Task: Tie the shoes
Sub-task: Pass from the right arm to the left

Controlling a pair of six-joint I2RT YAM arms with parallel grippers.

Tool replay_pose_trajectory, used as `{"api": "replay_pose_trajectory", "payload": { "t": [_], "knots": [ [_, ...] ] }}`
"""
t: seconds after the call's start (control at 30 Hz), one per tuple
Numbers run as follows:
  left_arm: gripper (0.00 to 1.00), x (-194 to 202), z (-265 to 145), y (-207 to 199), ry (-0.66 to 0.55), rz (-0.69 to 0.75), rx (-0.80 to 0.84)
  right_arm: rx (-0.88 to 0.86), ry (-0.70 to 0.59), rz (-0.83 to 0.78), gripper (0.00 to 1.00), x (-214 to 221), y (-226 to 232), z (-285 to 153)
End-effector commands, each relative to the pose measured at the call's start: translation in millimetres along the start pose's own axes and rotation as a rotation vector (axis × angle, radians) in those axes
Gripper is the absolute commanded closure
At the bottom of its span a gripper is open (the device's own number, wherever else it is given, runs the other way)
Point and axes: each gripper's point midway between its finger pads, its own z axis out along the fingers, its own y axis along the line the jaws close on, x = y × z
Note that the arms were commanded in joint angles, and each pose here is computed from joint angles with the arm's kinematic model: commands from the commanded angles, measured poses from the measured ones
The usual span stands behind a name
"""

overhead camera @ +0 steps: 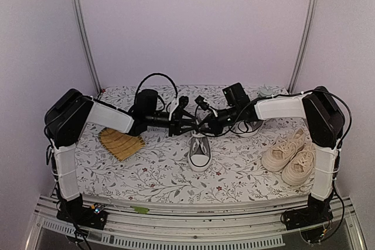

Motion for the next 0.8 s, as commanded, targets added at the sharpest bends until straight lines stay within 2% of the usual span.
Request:
{"api": "replay_pose_trajectory", "payload": {
  "t": [0.0,0.1,0.17,0.33,0.57,0.77],
  "knots": [
    [0.66,-7,6,-5,-0.016,0.013,0.028,-0.033,-0.005,-0.02,0.99,-5,4,3],
    [0.67,-9,8,-9,-0.023,0.017,0.045,-0.035,0.0,-0.021,0.99,-3,4,4],
    [0.72,-9,9,-11,-0.025,0.02,0.05,-0.035,-0.002,-0.023,0.99,-4,4,3],
    [1.0,-10,7,-13,-0.034,0.007,0.053,-0.029,0.002,-0.022,0.97,-4,4,2],
    [1.0,1,-7,-2,-0.036,-0.018,-0.101,0.009,-0.006,-0.023,0.75,-16,11,-15],
    [1.0,5,-12,-4,-0.044,-0.037,-0.122,-0.025,-0.002,0.013,0.61,-13,28,-37]
  ]
}}
